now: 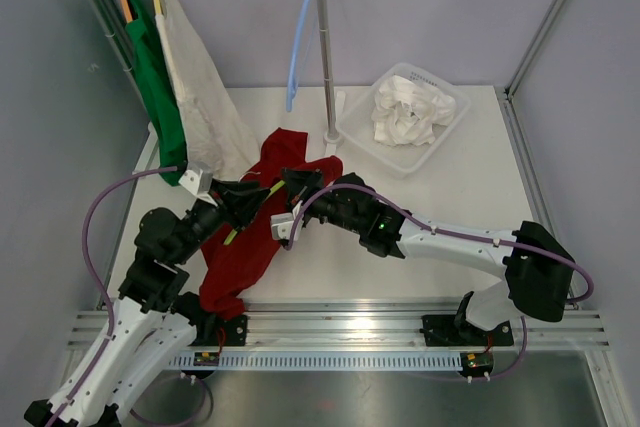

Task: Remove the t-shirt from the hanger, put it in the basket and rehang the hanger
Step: Remove the tshirt from the hanger

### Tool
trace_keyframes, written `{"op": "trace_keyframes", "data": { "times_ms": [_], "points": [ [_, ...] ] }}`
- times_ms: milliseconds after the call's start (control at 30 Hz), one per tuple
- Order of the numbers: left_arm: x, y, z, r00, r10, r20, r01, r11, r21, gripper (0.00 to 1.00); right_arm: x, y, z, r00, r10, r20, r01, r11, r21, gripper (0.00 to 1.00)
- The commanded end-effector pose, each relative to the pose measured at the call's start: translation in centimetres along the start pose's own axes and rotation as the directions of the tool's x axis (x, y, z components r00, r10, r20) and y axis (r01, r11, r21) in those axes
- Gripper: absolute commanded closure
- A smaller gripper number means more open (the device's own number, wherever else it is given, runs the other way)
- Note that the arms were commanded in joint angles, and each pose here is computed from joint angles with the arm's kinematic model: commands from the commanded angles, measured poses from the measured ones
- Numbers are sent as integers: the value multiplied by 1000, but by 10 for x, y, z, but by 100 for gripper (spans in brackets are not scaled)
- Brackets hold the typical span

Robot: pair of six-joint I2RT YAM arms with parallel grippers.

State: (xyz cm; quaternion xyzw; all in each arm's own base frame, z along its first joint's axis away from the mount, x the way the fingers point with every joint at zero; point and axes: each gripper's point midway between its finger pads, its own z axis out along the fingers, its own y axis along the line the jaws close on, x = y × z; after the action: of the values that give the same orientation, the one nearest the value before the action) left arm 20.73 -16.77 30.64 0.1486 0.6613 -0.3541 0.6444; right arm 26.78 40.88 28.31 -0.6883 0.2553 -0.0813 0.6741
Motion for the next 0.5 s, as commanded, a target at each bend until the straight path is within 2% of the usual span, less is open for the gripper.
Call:
{"op": "trace_keyframes", "data": {
  "times_ms": [0,467],
  "points": [
    [-7,3,1,999,11,30,-11,1000,-15,60,-10,-57,-11,1000,-8,11,6,987,162,100],
    [-3,4,2,1000,7,20,-7,1000,-20,61,-6,-67,-24,1000,4,7,-5,981,196,100]
  ]
}}
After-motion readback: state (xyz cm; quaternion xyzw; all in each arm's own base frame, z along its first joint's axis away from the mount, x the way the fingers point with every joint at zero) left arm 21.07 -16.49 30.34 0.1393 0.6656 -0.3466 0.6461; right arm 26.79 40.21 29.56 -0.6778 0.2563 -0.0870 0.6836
